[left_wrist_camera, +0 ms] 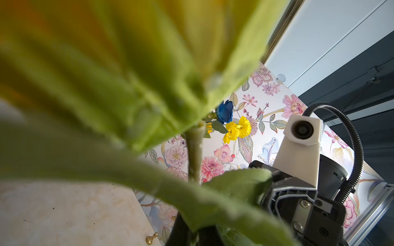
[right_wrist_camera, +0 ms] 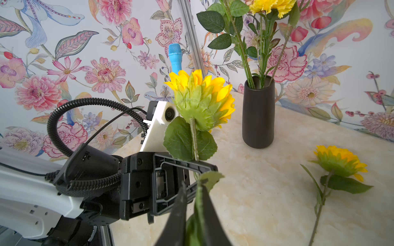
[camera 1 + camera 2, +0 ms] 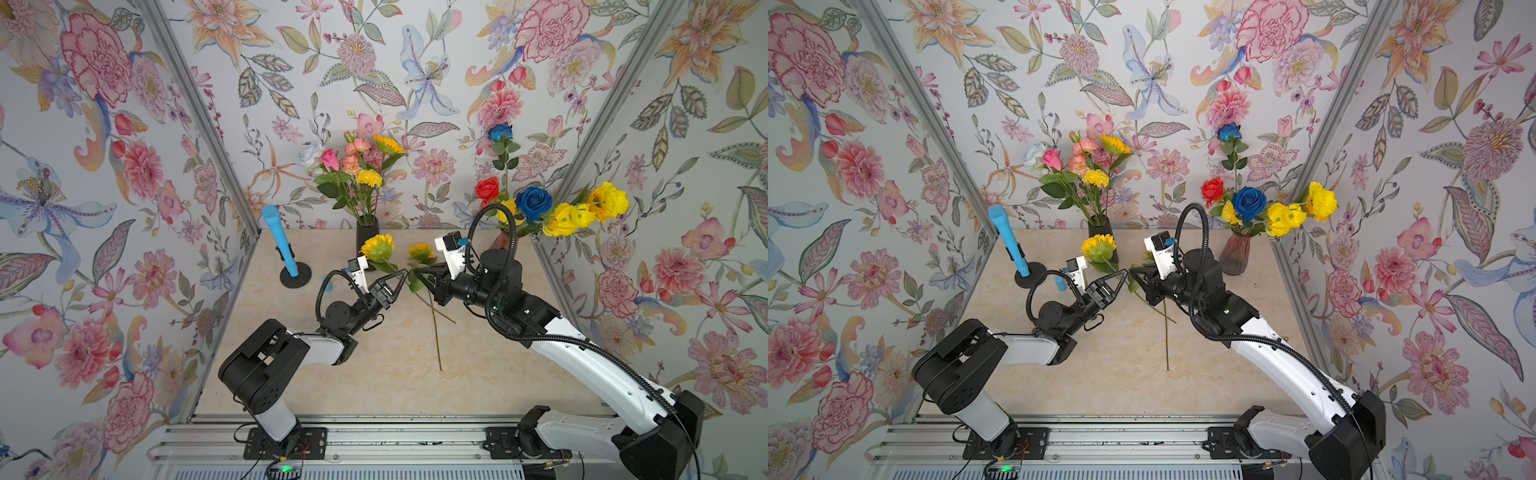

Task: Pick out yellow flowers from the vase
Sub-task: Place the flower at the center of the board.

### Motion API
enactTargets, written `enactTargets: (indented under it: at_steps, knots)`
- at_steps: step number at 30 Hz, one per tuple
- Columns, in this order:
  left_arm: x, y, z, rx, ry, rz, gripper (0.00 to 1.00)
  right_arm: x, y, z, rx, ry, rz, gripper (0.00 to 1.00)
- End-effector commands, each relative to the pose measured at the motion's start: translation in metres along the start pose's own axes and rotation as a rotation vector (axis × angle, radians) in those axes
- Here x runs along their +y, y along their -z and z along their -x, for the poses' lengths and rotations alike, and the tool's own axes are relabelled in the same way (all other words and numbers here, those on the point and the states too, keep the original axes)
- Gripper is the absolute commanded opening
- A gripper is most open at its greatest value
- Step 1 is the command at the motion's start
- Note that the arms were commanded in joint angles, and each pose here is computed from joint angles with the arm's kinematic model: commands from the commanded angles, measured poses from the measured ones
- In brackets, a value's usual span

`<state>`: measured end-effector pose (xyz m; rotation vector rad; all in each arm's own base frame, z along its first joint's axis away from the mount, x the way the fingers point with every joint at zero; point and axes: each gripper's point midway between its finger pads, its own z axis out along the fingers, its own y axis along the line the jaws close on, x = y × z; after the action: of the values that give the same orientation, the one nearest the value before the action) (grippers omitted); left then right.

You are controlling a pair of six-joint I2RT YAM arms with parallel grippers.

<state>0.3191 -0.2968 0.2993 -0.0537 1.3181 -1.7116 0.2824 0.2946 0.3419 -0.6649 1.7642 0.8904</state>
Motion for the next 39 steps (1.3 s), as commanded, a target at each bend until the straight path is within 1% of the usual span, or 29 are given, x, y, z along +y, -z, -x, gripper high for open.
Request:
enactTargets:
  at_steps: [1,2,3,4,5,6,9,13,17,23,31,36,39]
  knots:
    - [-0.019,0.004,0.007,0.004,-0.069,-0.053,0.00,0.001,0.003,-0.010,0.020,0.018,-0.008,0.51]
    - [-0.018,0.006,0.008,0.005,-0.077,-0.046,0.00,0.000,0.004,-0.010,0.021,0.024,-0.013,0.61]
    - [-0.017,0.008,0.007,0.009,-0.087,-0.036,0.00,-0.001,0.007,-0.011,0.023,0.029,-0.021,0.67]
    - [-0.015,0.009,0.008,0.013,-0.101,-0.021,0.00,-0.001,0.010,-0.012,0.022,0.035,-0.029,0.72]
    - [-0.010,0.011,0.007,0.021,-0.111,-0.001,0.00,-0.002,0.012,-0.013,0.024,0.039,-0.038,0.75]
    - [-0.016,0.012,0.010,0.022,-0.130,-0.002,0.00,-0.003,0.014,-0.015,0.030,0.045,-0.043,0.77]
    - [-0.013,0.014,0.010,0.042,-0.173,0.040,0.00,-0.001,0.018,-0.026,0.060,0.062,-0.037,0.79]
    - [-0.003,0.015,0.012,0.066,-0.227,0.111,0.00,0.002,0.020,-0.041,0.088,0.063,-0.017,0.76]
    - [0.002,0.015,0.014,0.092,-0.249,0.150,0.00,0.005,0.016,-0.053,0.116,0.068,-0.009,0.72]
    - [0.001,0.015,0.015,0.100,-0.246,0.156,0.00,0.007,0.003,-0.073,0.165,0.072,-0.010,0.67]
    - [0.005,0.019,0.016,0.107,-0.237,0.173,0.00,0.001,-0.011,-0.098,0.216,0.065,-0.031,0.66]
    - [0.003,0.019,0.017,0.105,-0.233,0.164,0.00,-0.001,-0.021,-0.111,0.235,0.051,-0.033,0.60]
    - [0.002,0.019,0.017,0.106,-0.230,0.162,0.00,-0.004,-0.029,-0.114,0.243,0.048,-0.039,0.55]
